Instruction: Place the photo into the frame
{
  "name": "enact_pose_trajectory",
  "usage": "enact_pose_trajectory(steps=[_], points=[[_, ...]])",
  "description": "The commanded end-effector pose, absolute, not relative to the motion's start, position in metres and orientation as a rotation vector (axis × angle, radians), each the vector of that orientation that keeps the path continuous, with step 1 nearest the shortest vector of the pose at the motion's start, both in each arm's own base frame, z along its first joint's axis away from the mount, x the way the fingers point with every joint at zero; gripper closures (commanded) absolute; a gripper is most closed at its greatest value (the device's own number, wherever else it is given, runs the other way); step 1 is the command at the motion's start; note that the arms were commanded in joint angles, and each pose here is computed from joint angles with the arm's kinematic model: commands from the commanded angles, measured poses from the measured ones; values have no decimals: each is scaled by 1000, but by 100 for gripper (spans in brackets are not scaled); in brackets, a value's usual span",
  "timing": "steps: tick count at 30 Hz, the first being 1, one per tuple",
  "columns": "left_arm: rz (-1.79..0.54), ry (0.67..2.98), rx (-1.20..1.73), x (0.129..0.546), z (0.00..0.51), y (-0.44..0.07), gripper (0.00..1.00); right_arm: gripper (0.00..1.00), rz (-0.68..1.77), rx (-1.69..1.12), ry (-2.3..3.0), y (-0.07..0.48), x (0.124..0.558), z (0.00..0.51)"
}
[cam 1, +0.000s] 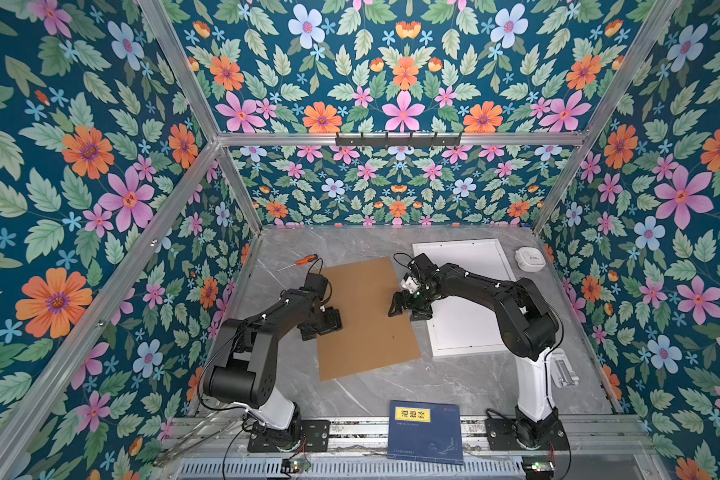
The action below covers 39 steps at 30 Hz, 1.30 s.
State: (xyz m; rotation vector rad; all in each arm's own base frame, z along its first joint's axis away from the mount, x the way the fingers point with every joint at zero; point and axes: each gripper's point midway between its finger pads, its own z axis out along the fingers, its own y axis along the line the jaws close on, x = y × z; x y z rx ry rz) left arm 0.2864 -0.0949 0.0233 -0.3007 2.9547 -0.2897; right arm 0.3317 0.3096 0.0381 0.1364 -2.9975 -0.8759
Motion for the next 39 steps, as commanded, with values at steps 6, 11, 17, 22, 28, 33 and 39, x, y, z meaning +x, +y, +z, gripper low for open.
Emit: enact_pose_trajectory(steps=[6, 11, 17, 22, 28, 33, 39], points=[[-590, 2875, -232, 302, 45, -129, 19, 15, -792, 66, -2980, 300, 321, 23], [-611, 2857, -237, 303, 54, -128, 19, 15, -802, 52, -2982, 299, 322, 22], [-648, 2842, -248, 303, 63, -127, 19, 16, -834, 34, -2984, 298, 323, 22], [-674, 2837, -254, 300, 72, -127, 19, 16, -916, 9, -2968, 299, 325, 25], [-708, 2818, -240, 295, 88, -126, 19, 16, -987, 2, -2950, 299, 328, 24], [-781, 2779, -246, 294, 103, -128, 19, 16, -1026, 9, -2948, 302, 329, 25], [-892, 2727, -245, 294, 124, -133, 19, 16, -1083, 15, -2933, 304, 331, 25]])
